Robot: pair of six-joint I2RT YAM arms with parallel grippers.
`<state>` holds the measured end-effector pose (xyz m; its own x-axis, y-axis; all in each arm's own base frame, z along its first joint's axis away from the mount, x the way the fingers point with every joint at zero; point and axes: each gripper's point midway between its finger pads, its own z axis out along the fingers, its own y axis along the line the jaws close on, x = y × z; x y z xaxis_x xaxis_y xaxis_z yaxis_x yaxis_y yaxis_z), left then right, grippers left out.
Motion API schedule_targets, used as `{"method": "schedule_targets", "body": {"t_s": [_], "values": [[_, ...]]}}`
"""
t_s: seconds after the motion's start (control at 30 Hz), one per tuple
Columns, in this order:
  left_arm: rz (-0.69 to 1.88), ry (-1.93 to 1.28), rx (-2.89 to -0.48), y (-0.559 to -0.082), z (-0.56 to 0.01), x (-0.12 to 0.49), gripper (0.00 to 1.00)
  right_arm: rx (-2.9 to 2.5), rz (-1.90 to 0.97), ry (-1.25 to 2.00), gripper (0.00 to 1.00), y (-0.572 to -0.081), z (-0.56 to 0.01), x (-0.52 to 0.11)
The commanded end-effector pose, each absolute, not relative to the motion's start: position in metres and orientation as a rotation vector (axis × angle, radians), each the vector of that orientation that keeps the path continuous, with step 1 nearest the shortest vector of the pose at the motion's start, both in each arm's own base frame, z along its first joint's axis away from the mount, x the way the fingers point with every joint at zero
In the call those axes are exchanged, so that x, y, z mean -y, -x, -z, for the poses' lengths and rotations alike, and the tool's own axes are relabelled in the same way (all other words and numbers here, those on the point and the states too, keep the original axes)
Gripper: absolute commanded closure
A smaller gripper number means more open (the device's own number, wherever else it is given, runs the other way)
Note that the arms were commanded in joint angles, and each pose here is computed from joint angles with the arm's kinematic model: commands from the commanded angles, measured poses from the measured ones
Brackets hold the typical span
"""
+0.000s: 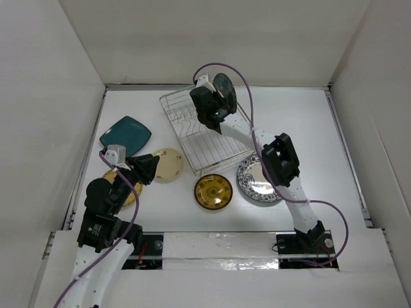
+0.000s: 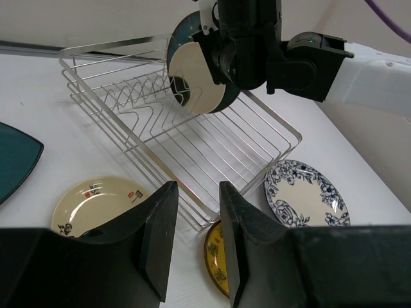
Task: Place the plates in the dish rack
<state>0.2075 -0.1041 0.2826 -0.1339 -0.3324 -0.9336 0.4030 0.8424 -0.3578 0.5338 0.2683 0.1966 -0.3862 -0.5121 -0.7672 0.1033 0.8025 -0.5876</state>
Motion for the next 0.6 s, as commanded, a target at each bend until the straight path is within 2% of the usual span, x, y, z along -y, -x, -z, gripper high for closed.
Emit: {"method": "schedule_targets", "body": {"t_s": [0.0, 0.03, 0.07, 0.17, 0.3, 0.37, 0.43, 0.47, 0.57], "values": [[0.618, -0.058, -1.544, -0.211, -0.293, 0.102, 0.71, -1.806, 0.566, 0.198, 0.89, -0.533, -0.235, -0.277], [0.621, -0.059, -1.541, -0.21, -0.294, 0.102, 0.71, -1.802, 0.54, 0.201, 0.83, -0.53, -0.239, -0.283], [0.619, -0.06, -1.543, -0.21, -0.294, 0.102, 0.71, -1.798, 0.522, 0.193, 0.67, -0.528, -0.245, -0.282], [0.62, -0.06, -1.54, -0.21, -0.295, 0.102, 0.71, -1.782, 0.447, 0.147, 0.44, -0.518, -0.27, -0.278], [0.626, -0.064, -1.528, -0.208, -0.297, 0.102, 0.71, -1.777, 0.29, 0.076, 0.41, -0.489, -0.295, -0.28], [0.629, -0.07, -1.525, -0.207, -0.297, 0.103, 0.71, -1.781, 0.197, 0.068, 0.46, -0.46, -0.304, -0.279], [0.633, -0.075, -1.517, -0.205, -0.299, 0.103, 0.71, -1.8, 0.034, 0.066, 0.74, -0.437, -0.302, -0.289], [0.637, -0.076, -1.516, -0.205, -0.299, 0.104, 0.71, -1.832, -0.023, 0.095, 1.0, -0.413, -0.29, -0.284], [0.642, -0.084, -1.499, -0.202, -0.302, 0.104, 0.71, -1.943, -0.258, 0.136, 1.0, -0.356, -0.247, -0.287]]}}
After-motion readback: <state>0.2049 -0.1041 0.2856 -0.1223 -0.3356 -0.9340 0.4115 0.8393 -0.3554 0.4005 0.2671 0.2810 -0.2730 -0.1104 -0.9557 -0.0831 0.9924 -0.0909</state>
